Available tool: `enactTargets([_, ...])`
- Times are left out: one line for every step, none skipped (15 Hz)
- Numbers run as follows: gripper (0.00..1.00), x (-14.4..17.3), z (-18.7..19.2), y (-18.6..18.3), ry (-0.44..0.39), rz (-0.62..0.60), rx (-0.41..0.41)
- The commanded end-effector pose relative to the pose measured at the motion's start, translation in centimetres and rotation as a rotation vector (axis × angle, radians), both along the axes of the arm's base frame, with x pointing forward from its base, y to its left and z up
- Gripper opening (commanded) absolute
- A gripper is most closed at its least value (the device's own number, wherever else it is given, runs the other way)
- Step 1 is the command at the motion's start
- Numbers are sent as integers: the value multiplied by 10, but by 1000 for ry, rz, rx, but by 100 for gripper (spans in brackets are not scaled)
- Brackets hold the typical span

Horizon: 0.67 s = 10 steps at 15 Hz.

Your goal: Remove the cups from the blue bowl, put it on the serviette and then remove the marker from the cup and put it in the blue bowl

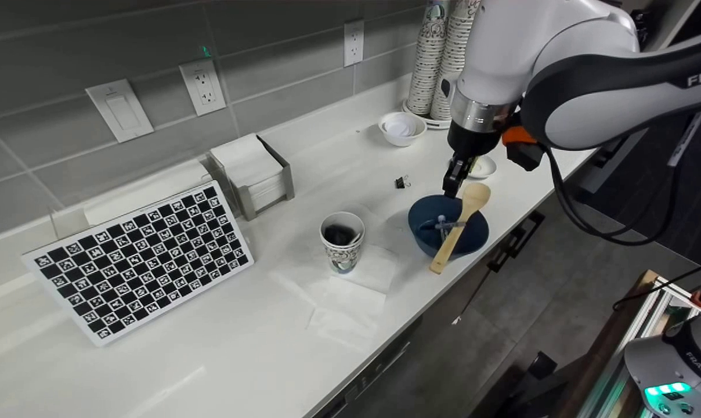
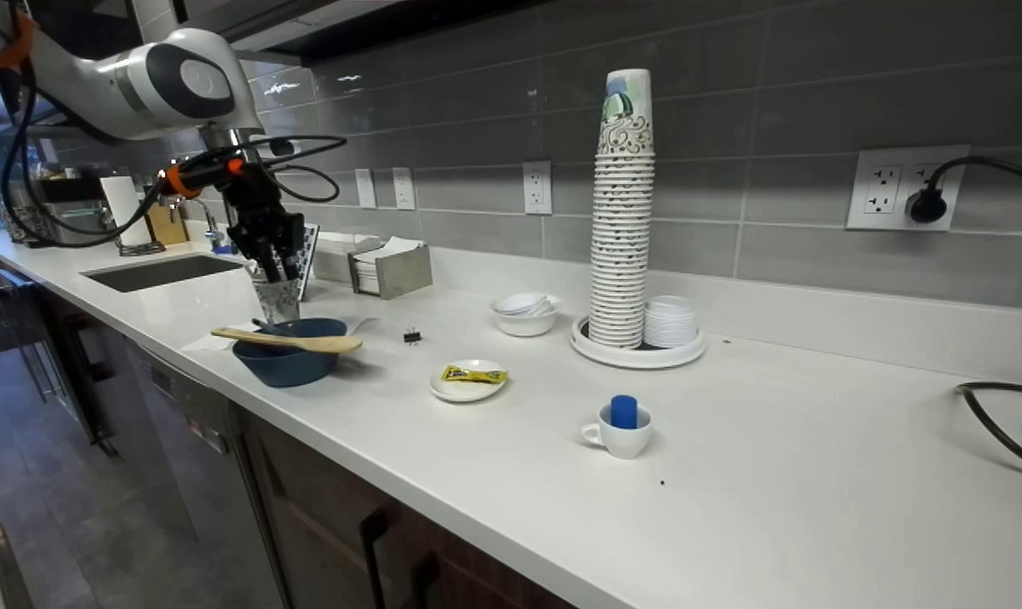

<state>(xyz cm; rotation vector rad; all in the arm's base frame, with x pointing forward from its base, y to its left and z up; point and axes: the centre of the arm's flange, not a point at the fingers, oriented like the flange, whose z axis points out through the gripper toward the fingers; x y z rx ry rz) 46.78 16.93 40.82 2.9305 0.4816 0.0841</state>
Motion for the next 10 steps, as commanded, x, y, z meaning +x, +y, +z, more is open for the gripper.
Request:
enactTargets([71, 6, 12, 5, -52, -39, 6])
enactTargets([79, 6, 16, 5, -72, -52, 15])
enactTargets([85, 5, 21, 5, -94, -64, 21])
enactTargets([92, 4, 25, 6, -112, -76, 31])
enactTargets([99, 1, 31, 6, -130, -92, 44])
enactTargets([100, -1, 36, 7, -145, -107, 56])
enactTargets([100, -4, 42, 8, -165, -116, 76])
enactTargets([100, -8, 47, 10, -185, -89, 119])
enactTargets([100, 5, 36, 8, -141, -90, 73])
enactTargets([100, 4, 42, 10, -160, -89, 88])
